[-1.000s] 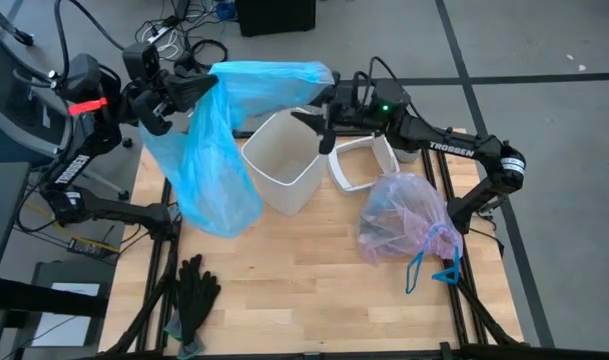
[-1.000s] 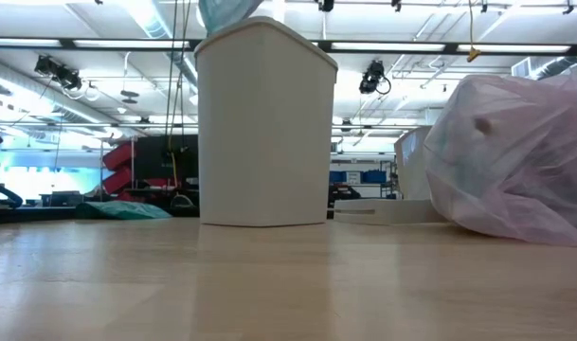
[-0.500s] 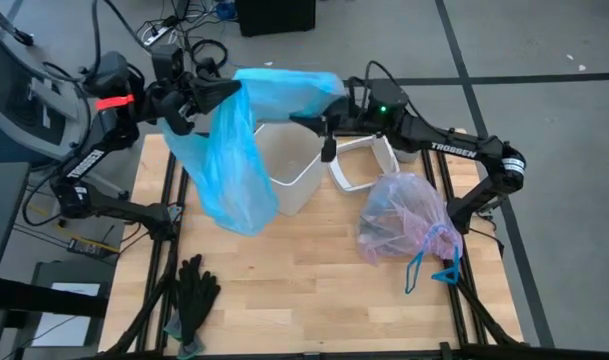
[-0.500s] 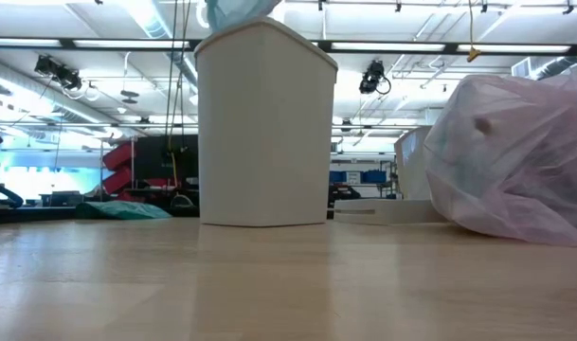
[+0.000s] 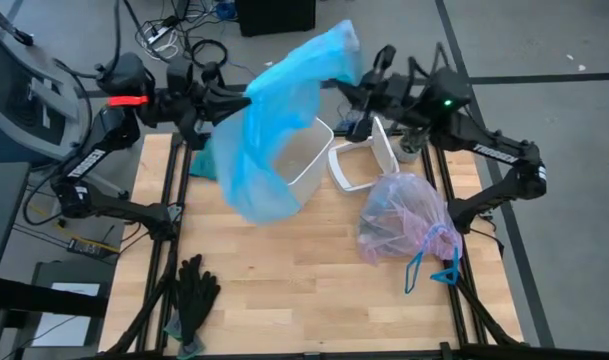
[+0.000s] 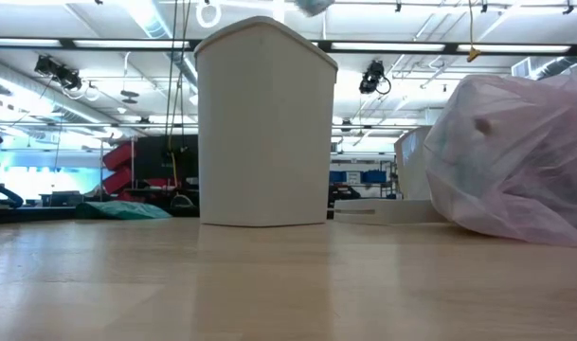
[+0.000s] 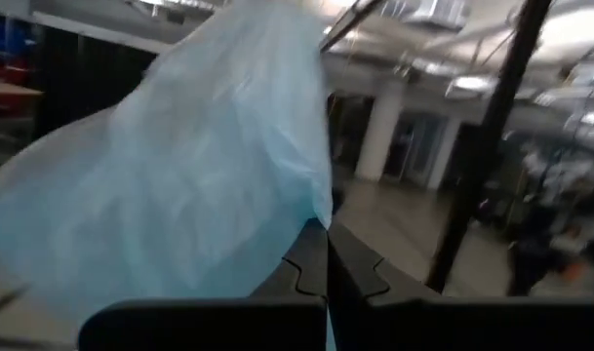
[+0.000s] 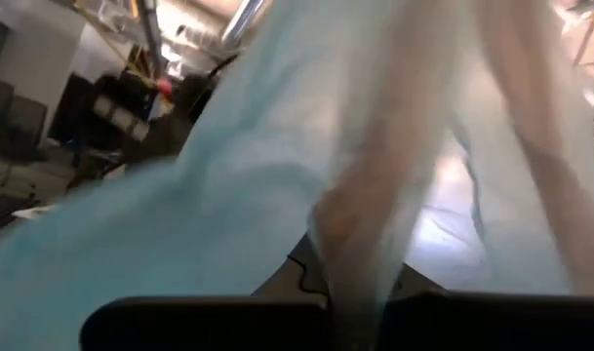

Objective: Place trash/remove bag and relplace
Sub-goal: Put the blue trash bag in the trash bin

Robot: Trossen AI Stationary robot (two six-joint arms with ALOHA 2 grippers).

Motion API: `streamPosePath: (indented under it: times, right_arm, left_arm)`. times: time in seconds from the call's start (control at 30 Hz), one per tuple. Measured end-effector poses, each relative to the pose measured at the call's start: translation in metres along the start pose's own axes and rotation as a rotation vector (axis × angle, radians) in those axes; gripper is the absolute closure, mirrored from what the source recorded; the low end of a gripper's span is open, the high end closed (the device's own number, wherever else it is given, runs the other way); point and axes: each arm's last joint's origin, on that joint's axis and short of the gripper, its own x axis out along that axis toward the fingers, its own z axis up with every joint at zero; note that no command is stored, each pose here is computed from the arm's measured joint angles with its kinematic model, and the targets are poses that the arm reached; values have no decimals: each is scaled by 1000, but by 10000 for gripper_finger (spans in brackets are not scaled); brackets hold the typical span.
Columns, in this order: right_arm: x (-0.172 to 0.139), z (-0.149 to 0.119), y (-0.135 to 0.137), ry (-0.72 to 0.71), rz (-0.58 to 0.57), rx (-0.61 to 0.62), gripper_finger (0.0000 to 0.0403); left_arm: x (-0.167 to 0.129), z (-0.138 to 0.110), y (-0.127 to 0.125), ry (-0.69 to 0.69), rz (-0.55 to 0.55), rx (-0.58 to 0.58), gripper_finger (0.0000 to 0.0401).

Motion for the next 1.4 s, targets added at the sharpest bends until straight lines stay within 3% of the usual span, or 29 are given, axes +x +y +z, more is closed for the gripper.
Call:
streamPosePath:
  times: [0.1, 0.27, 0.37, 0.6, 0.8, 1.0, 1.13, 1.3, 1.4]
  right_arm:
    - [0, 8, -1, -19, -3, -12, 403]
    - [-1, 20, 0, -57, 3, -33, 403]
    - [-1, 23, 2, -70, 4, -59, 403]
    - [-1, 23, 9, -43, -3, -91, 403]
    - [-2, 30, 10, -68, -24, -114, 403]
    - [3, 12, 18, 90, 57, -20, 403]
    - [9, -10, 30, 209, 174, 52, 403]
    - [19, -32, 42, 289, 243, 124, 403]
    - [22, -38, 46, 301, 275, 144, 403]
  left_arm:
    - [6, -7, 8, 38, 86, 94, 401]
    - [17, -9, 22, 15, 330, 340, 401]
    - [28, -13, 30, 23, 349, 420, 401]
    - [43, -29, 41, 107, 337, 373, 399]
    - [51, -43, 41, 199, 198, 272, 399]
    - [47, -52, 39, 298, 157, 194, 398]
    - [34, -54, 40, 370, 190, 162, 398]
    - [22, -58, 39, 458, 228, 128, 398]
    - [17, -67, 42, 559, 316, 105, 398]
